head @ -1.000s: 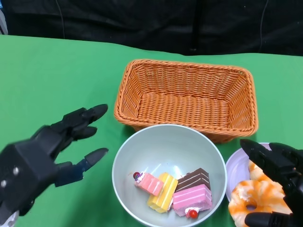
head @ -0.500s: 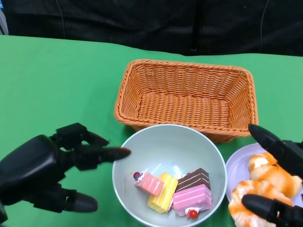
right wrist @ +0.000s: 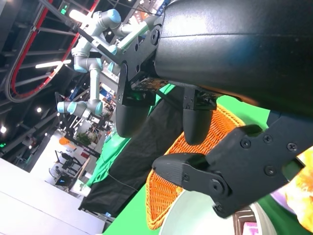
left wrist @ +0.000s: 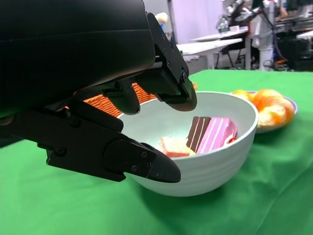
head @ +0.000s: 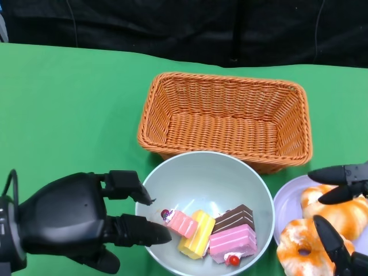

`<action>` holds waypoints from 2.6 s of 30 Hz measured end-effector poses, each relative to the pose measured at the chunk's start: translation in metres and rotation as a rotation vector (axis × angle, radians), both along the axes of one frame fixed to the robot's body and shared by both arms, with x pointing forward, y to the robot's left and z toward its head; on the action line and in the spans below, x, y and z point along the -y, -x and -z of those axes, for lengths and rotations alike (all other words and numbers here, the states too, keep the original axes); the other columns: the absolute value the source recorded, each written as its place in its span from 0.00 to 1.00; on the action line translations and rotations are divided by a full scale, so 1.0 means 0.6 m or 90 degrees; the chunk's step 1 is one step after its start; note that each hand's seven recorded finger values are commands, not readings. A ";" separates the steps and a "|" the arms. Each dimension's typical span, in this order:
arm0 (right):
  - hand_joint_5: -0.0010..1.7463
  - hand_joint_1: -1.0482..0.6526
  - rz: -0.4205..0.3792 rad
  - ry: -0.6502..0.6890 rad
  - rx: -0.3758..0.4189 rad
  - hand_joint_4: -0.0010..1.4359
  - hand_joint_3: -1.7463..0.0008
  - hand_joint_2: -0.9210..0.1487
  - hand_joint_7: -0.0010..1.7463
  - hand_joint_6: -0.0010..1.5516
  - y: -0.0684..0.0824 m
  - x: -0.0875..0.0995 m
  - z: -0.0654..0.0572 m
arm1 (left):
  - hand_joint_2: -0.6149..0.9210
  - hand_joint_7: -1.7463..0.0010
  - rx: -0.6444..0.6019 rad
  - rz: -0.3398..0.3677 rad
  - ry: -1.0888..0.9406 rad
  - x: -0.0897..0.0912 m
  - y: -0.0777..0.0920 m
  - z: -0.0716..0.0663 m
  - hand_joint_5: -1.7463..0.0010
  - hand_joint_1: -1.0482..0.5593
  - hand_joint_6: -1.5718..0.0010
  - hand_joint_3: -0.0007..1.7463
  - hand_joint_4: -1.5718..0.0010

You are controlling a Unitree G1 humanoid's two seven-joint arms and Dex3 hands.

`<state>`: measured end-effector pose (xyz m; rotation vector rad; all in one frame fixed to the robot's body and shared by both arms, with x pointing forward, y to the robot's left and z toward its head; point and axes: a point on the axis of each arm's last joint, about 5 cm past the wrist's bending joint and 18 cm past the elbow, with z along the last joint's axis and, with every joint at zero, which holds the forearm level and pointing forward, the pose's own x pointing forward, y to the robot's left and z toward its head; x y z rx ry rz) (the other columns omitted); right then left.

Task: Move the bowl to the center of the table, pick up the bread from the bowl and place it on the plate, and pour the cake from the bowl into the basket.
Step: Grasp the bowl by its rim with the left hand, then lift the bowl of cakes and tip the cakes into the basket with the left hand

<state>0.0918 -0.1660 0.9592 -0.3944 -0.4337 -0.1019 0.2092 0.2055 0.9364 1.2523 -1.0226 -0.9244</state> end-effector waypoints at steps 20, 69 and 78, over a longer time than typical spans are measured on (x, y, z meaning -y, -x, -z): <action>0.86 0.50 -0.003 -0.021 0.006 0.25 0.36 0.47 0.75 0.15 0.002 -0.008 0.000 | 0.99 0.95 0.129 0.108 -0.052 0.071 -0.060 0.103 0.37 0.36 0.47 0.01 0.74; 0.88 0.53 0.044 -0.057 0.065 0.30 0.33 0.50 0.80 0.19 -0.007 -0.015 0.022 | 0.53 0.00 0.042 0.058 0.347 0.033 -0.042 0.015 0.00 0.54 0.49 0.92 0.35; 0.86 0.56 0.029 -0.066 0.034 0.32 0.31 0.53 0.75 0.24 -0.003 -0.024 0.032 | 0.52 0.04 -0.080 0.026 0.376 0.088 -0.060 -0.001 0.00 0.52 0.45 0.97 0.33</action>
